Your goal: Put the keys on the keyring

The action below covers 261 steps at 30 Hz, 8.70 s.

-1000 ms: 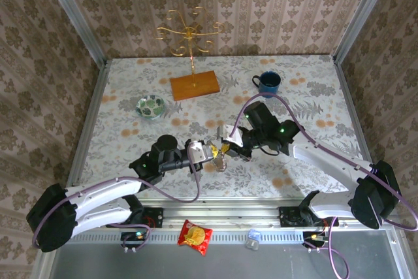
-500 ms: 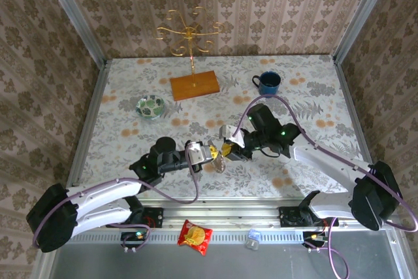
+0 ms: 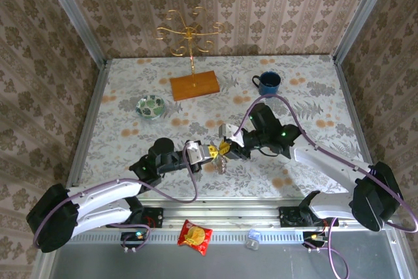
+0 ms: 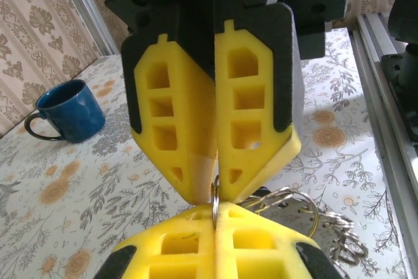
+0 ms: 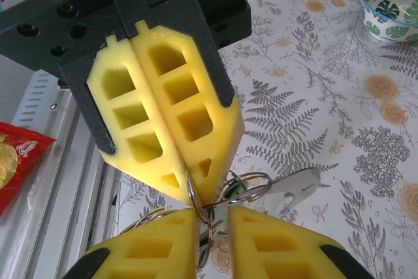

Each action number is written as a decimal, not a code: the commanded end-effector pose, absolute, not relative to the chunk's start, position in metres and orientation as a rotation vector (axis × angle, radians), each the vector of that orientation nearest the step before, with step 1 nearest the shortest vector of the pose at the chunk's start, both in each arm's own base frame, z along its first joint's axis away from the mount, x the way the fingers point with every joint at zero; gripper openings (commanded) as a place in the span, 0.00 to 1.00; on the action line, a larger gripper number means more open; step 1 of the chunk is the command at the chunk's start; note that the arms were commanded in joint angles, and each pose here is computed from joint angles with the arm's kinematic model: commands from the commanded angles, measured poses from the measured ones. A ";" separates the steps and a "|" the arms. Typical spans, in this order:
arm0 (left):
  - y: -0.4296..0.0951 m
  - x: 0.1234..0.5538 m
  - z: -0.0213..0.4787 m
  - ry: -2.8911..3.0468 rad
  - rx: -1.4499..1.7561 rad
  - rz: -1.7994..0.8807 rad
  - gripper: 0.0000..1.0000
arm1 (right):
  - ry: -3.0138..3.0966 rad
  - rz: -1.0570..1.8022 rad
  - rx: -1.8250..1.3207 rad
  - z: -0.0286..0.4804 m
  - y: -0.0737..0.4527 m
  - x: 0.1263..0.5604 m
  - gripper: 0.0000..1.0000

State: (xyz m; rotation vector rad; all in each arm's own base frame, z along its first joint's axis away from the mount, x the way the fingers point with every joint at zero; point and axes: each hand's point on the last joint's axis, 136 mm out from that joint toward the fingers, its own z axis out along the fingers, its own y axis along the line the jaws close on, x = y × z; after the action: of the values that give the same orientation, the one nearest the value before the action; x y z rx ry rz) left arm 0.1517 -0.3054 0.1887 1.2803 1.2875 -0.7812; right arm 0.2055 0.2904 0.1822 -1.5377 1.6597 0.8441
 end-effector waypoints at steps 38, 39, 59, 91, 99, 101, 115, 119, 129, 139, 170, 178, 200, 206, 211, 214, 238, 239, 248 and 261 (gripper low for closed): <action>-0.308 0.156 0.195 1.312 1.348 -0.706 0.00 | 1.791 0.653 -1.665 0.173 0.276 0.201 0.20; -0.308 0.156 0.195 1.310 1.349 -0.705 0.00 | 1.792 0.650 -1.662 0.174 0.276 0.201 0.18; -0.307 0.156 0.196 1.305 1.341 -0.708 0.00 | 1.761 0.702 -1.615 0.187 0.286 0.209 0.15; -0.307 0.153 0.209 1.239 1.251 -0.787 0.00 | 1.642 0.848 -1.516 0.199 0.289 0.209 0.29; -0.307 0.153 0.211 1.233 1.220 -0.807 0.00 | 1.650 0.852 -1.539 0.189 0.293 0.210 0.28; -0.307 0.153 0.211 1.231 1.218 -0.808 0.00 | 1.649 0.854 -1.543 0.188 0.294 0.210 0.28; -0.304 0.164 0.203 1.294 1.229 -0.753 0.06 | 1.610 0.808 -1.581 0.197 0.294 0.210 0.00; -0.302 0.171 0.194 1.359 1.292 -0.674 0.11 | 1.629 0.758 -1.640 0.198 0.292 0.207 0.00; -0.303 0.168 0.189 1.381 1.371 -0.651 0.09 | 1.616 0.677 -1.757 0.206 0.302 0.199 0.00; -0.301 0.164 0.192 1.356 1.360 -0.664 0.00 | 1.712 0.605 -1.694 0.193 0.290 0.209 0.16; -0.303 0.155 0.216 1.232 1.274 -0.739 0.00 | 1.881 0.749 -1.559 0.175 0.282 0.216 0.00; -0.305 0.154 0.208 1.242 1.277 -0.760 0.00 | 1.812 0.809 -1.511 0.188 0.288 0.214 0.11; -0.300 0.146 0.218 1.200 1.221 -0.882 0.00 | 1.657 0.842 -1.388 0.195 0.277 0.209 0.35; -0.302 0.144 0.222 1.180 1.216 -0.929 0.00 | 1.677 0.807 -1.353 0.189 0.272 0.212 0.38; -0.302 0.145 0.229 1.158 1.196 -0.940 0.00 | 1.704 0.751 -1.380 0.174 0.275 0.212 0.40; -0.303 0.146 0.231 1.154 1.188 -0.947 0.00 | 1.692 0.764 -1.376 0.175 0.281 0.212 0.40; -0.299 0.150 0.236 1.149 1.167 -0.906 0.00 | 1.657 0.730 -1.384 0.174 0.294 0.216 0.08; -0.299 0.150 0.236 1.148 1.167 -0.904 0.00 | 1.658 0.719 -1.390 0.175 0.293 0.216 0.06; -0.296 0.151 0.238 1.147 1.155 -0.895 0.00 | 1.666 0.669 -1.406 0.173 0.287 0.218 0.00; -0.296 0.154 0.222 1.203 1.176 -0.888 0.00 | 1.594 0.521 -1.413 0.203 0.273 0.222 0.00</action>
State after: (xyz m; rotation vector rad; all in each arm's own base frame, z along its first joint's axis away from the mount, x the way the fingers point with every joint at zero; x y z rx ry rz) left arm 0.1527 -0.2968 0.2185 1.1776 1.2153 -0.8888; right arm 0.2144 0.2805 0.1911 -1.4159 1.5975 0.6042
